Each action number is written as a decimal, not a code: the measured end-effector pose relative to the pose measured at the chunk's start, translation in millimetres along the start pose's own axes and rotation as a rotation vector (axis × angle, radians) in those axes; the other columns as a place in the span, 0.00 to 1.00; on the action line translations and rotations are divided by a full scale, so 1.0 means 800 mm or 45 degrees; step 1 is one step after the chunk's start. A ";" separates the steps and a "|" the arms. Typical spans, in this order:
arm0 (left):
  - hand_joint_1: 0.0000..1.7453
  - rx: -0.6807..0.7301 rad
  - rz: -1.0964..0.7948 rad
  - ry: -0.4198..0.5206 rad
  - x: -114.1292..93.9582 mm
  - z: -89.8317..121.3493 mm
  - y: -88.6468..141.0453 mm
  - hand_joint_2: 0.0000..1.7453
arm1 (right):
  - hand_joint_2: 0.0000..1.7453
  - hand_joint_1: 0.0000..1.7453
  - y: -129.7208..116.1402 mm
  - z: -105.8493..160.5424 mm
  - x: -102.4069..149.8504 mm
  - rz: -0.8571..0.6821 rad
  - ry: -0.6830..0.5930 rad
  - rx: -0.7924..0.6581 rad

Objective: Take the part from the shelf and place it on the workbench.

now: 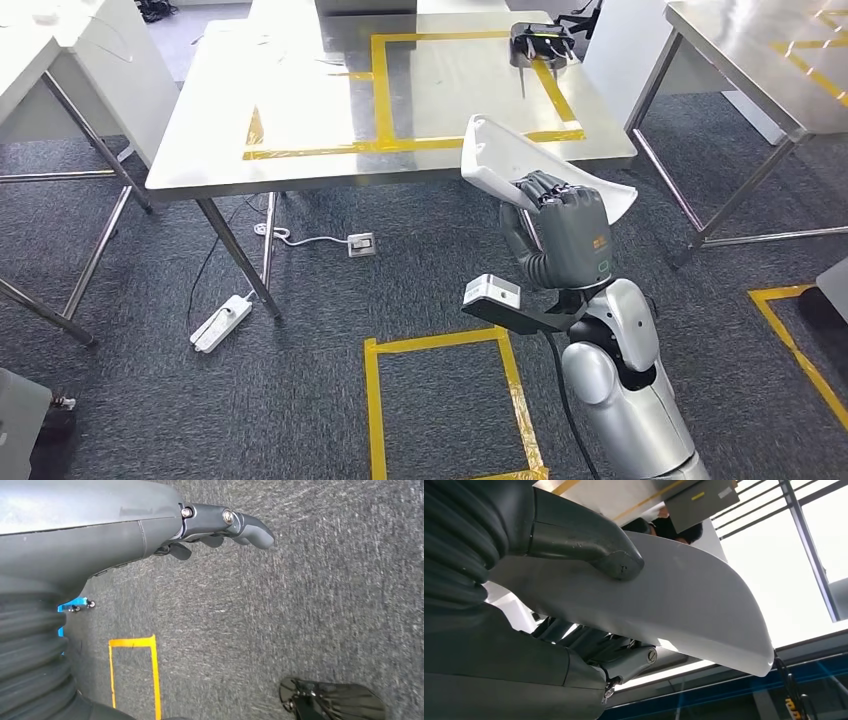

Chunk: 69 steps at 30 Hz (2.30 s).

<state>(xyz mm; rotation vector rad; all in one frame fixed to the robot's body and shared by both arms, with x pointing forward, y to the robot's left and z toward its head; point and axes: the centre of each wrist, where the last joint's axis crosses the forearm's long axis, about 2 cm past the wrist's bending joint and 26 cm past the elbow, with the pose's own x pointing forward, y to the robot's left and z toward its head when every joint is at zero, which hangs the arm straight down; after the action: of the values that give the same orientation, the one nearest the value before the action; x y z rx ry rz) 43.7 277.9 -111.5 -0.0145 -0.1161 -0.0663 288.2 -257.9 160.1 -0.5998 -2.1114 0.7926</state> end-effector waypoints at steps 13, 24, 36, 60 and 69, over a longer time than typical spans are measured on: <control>0.00 0.002 0.004 -0.022 0.003 0.000 0.001 1.00 | 1.00 1.00 0.000 -0.010 0.003 0.001 -0.002 0.003; 0.00 0.002 0.003 -0.006 -0.004 0.000 0.002 1.00 | 1.00 1.00 0.003 -0.010 0.004 -0.001 -0.007 0.012; 0.00 0.004 -0.026 -0.003 -0.001 0.000 0.005 1.00 | 1.00 1.00 0.009 -0.010 -0.006 -0.007 0.070 0.081; 0.00 -0.049 -0.111 -0.063 0.050 0.002 0.012 1.00 | 0.50 0.50 -0.041 -0.156 -0.158 0.305 0.860 0.523; 0.00 -0.041 -0.081 -0.037 0.041 0.001 0.010 0.00 | 0.00 0.00 -0.036 -0.154 -0.162 0.316 0.920 0.610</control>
<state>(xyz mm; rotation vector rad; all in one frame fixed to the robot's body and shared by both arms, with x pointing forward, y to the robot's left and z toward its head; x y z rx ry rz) 76.7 284.0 -106.8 -0.0439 -0.1448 -0.1318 457.9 -319.6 176.1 -0.7474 -1.1549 0.9914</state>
